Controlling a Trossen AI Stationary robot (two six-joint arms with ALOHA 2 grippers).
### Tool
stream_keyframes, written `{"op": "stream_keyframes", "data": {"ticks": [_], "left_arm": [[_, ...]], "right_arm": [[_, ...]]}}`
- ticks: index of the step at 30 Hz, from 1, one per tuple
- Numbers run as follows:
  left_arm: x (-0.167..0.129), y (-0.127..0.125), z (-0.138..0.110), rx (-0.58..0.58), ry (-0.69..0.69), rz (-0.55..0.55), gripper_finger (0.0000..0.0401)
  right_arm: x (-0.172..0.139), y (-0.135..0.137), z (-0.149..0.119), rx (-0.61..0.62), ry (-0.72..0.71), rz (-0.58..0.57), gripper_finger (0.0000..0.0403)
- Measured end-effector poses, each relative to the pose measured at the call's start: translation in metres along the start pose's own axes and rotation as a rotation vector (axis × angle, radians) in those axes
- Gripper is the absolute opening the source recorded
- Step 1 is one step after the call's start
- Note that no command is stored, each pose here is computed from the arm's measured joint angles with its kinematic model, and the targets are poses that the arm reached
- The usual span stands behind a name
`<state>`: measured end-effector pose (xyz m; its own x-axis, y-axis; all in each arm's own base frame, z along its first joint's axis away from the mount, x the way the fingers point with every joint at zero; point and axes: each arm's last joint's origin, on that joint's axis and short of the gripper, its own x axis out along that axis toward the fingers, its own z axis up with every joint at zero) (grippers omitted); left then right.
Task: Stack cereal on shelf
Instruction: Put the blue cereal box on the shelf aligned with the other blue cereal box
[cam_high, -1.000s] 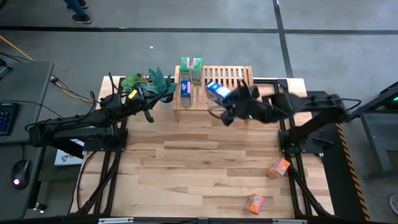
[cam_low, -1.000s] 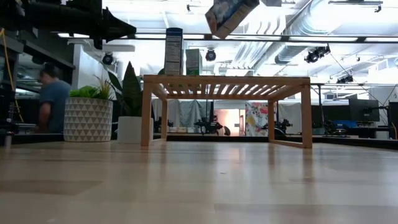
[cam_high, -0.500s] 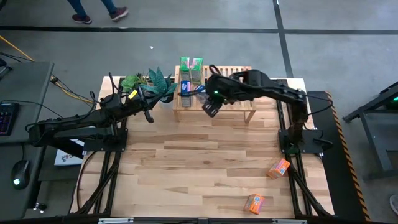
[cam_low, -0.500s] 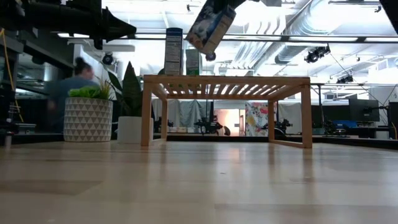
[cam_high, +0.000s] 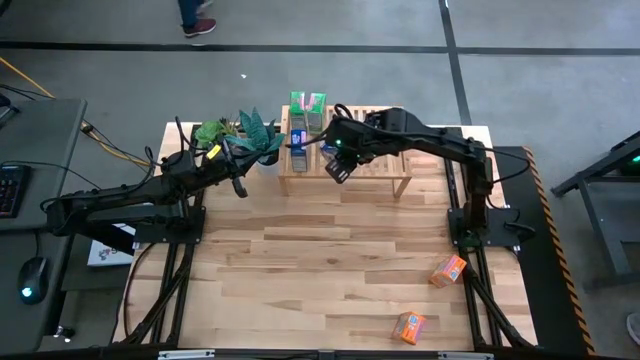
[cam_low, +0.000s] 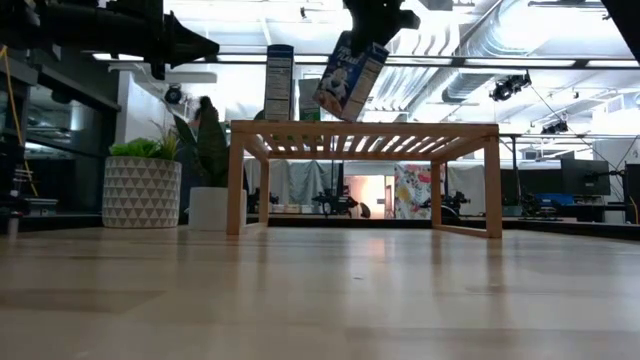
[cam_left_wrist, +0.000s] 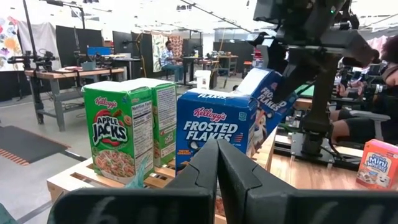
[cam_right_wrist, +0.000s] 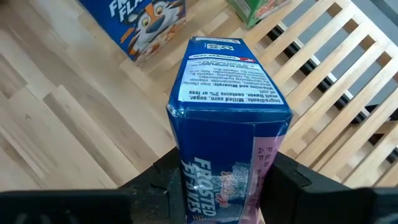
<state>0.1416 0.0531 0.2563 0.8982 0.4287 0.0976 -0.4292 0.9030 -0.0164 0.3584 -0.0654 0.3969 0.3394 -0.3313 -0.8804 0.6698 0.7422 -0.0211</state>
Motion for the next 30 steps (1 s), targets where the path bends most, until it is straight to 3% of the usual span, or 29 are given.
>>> {"op": "stream_keyframes", "data": {"ticks": [8, 30], "left_arm": [[0.0, 0.0, -0.0001, 0.0, 0.0, 0.0, 0.0], [0.0, 0.0, -0.0002, 0.0, 0.002, 0.0, 0.0]], "right_arm": [[0.0011, -0.0012, 0.0066, -0.041, -0.047, 0.019, 0.014], [0.0091, -0.0028, 0.0079, -0.054, -0.012, 0.017, 0.014]]}}
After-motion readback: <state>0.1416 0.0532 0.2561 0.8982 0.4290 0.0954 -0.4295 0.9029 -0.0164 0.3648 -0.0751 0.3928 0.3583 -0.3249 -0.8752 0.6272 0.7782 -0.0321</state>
